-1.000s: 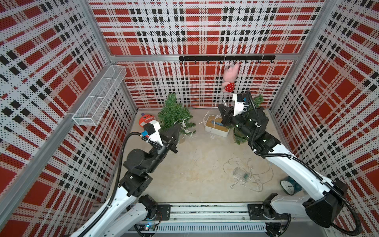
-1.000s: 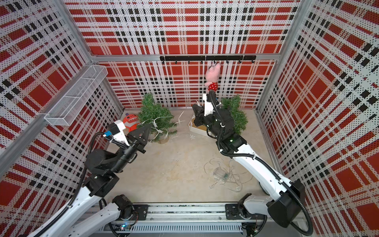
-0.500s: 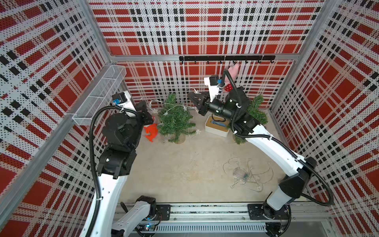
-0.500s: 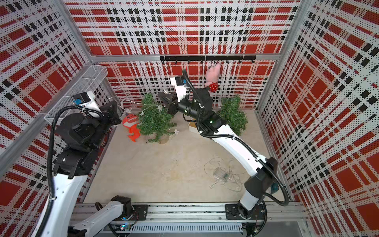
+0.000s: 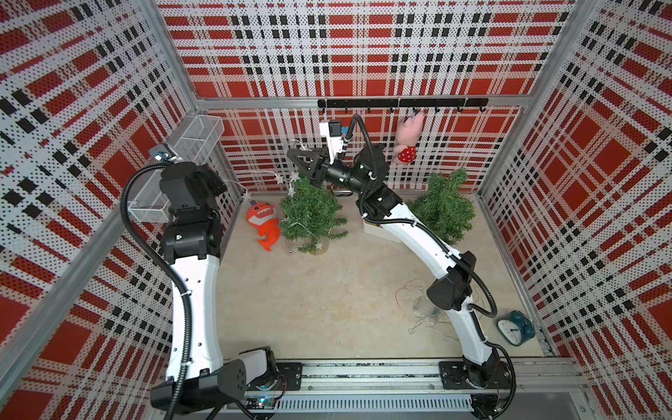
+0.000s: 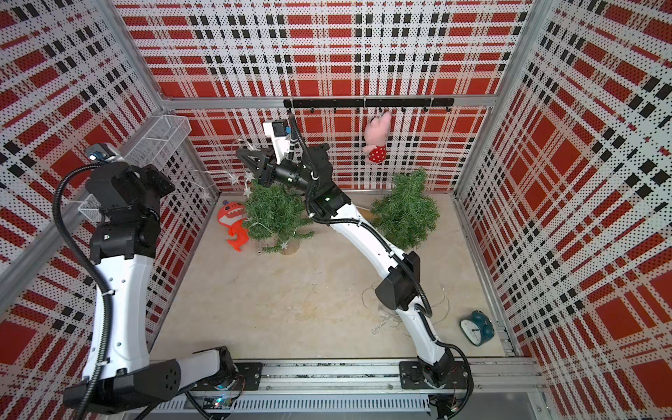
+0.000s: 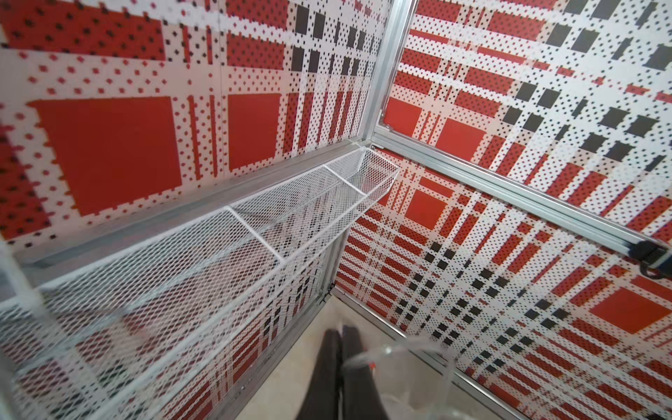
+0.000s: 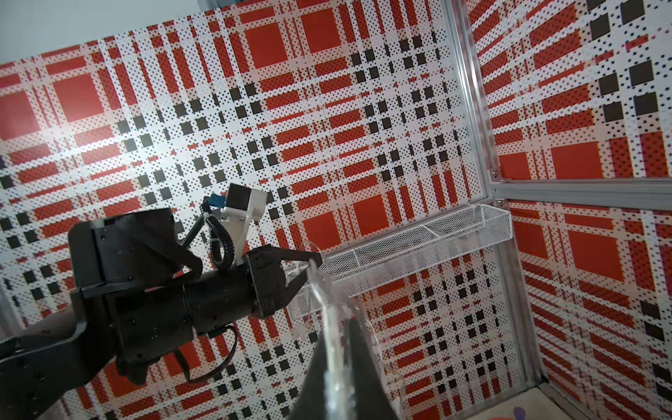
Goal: Wrap string light around the christmas tree
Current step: Wrap the light string around the Christmas tree.
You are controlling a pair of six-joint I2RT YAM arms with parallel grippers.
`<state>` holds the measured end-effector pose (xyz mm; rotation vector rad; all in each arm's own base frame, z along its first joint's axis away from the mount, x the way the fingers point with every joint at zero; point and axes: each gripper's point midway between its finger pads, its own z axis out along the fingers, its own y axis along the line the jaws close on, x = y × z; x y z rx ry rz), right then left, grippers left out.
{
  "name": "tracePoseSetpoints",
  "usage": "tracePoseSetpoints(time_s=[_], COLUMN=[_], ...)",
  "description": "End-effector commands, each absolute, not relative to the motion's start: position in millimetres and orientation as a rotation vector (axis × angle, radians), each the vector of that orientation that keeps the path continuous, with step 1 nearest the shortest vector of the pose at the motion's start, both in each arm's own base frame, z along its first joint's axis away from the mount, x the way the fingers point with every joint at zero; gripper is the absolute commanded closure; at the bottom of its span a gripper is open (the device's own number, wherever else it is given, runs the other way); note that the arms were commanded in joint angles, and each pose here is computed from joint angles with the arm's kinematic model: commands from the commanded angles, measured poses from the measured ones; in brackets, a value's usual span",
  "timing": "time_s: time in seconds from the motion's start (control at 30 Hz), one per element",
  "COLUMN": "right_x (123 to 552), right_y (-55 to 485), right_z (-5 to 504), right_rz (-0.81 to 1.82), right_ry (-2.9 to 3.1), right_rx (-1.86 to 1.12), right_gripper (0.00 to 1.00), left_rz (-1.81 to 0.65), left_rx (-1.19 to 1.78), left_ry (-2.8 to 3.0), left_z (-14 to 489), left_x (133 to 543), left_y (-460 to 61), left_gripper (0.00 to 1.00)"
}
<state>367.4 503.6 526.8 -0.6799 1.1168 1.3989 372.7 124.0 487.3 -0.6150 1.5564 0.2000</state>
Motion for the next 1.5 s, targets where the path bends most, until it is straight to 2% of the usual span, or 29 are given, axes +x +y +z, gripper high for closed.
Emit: tracePoseSetpoints(time_s=[0.0, 0.1, 0.3, 0.37, 0.43, 0.53, 0.67, 0.87, 1.03, 1.2, 1.37, 1.47], right_x=[374.8, 390.6, 383.6, 379.0, 370.8, 361.4, 356.1, 381.0, 417.2, 451.1, 488.1, 511.3], right_y=[499.2, 502.1, 505.4, 507.2, 506.2, 494.8, 468.8, 399.0, 369.2, 370.0, 384.6, 393.7], right_z=[545.5, 531.9, 522.9, 516.5, 508.3, 507.3, 514.4, 520.8, 498.9, 466.8, 430.5, 414.0], right_rz=[1.296, 1.251, 1.235, 1.235, 1.247, 1.246, 1.289, 1.311, 1.300, 1.209, 1.121, 1.070], right_ry=[0.971, 0.988, 0.967, 0.977, 0.985, 0.973, 0.964, 0.988, 1.079, 1.172, 1.255, 1.289], right_rx=[-0.603, -0.575, -0.632, -0.677, -0.727, -0.764, -0.777, -0.608, -0.500, -0.444, -0.436, -0.437], right_gripper=[1.00, 1.00, 1.00, 0.79, 0.64, 0.53, 0.45, 0.46, 0.49, 0.46, 0.42, 0.41], left_rz=[0.263, 0.262, 0.342, 0.330, 0.341, 0.322, 0.276, 0.209, 0.160, 0.051, -0.045, -0.171], left_rx=[-0.578, -0.554, -0.523, -0.488, -0.427, -0.310, -0.134, -0.008, 0.134, 0.333, 0.289, 0.314], left_ry=[1.564, 1.552, 1.586, 1.593, 1.592, 1.550, 1.470, 1.369, 1.354, 1.388, 1.371, 1.330], left_z=[485.4, 497.8, 490.8, 483.5, 478.3, 480.4, 491.2, 497.7, 478.1, 445.4, 438.6, 436.6], left_x=[415.8, 455.0, 533.9, 555.5, 574.2, 597.8, 618.6, 634.2, 651.8, 660.2, 669.5, 670.4], left_y=[125.3, 126.6, 132.4, 127.1, 110.4, 75.5, 19.6, -20.4, -53.6, -83.5, -56.5, -65.5], left_gripper=[0.99, 0.99, 1.00, 1.00, 1.00, 1.00, 0.99, 0.99, 0.98, 0.96, 0.96, 0.96])
